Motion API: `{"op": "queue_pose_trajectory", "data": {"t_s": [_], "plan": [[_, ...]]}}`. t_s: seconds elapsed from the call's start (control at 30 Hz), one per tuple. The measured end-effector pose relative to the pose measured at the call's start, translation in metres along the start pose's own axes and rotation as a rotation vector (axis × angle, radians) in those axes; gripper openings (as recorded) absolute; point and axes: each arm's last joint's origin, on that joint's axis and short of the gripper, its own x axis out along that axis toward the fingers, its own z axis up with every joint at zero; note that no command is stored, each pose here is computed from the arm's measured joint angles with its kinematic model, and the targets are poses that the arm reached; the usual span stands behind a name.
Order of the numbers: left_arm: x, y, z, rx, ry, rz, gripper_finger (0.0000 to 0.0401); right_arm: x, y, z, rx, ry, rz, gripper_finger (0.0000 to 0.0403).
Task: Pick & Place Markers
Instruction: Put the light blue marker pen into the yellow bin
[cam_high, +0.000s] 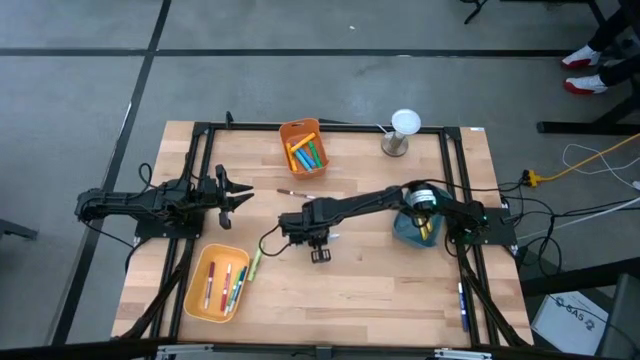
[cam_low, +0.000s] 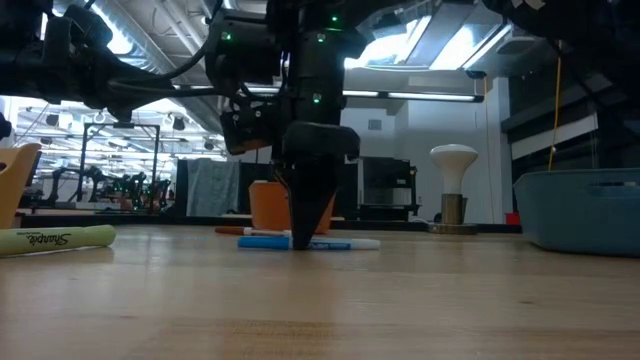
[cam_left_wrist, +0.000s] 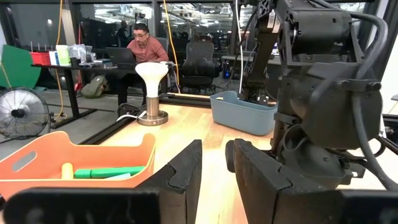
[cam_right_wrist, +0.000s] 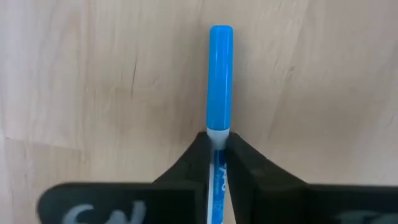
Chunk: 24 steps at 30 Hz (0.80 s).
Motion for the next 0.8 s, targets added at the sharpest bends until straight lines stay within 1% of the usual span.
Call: {"op": "queue_pose_trajectory", "data": {"t_s": [0.13,0.2,0.27,0.4,0.5,0.6,0.8], "plan": [[0.000,0.000,0.000,0.001,0.000,0.000,0.0088,-0.007,0.000,0.002,0.004,-0.007,0.014,0.0044],[0.000,0.000,0.000,0.013,0.000,0.000,0.0088,-0.014,0.000,0.006,0.005,-0.013,0.010,0.0042],[0.000,0.000,0.000,0.016,0.000,0.000,0.0089,-0.022,-0.001,0.012,0.003,-0.055,0.008,0.0035],[0.000,0.000,0.000,0.016,0.000,0.000,0.0092,-0.054,-0.002,0.021,0.002,-0.128,0.024,0.0030],[0.000,0.000,0.000,0.016,0.000,0.000,0.0092,-0.072,-0.001,0.026,0.007,-0.178,0.035,0.0041],[0.000,0.000,0.000,0.016,-0.001,0.000,0.0090,-0.085,0.000,0.026,0.002,-0.220,0.044,0.0047],[0.000,0.000,0.000,0.016,-0.002,0.000,0.0089,-0.096,0.002,0.024,0.003,-0.238,0.049,0.0037]]}}
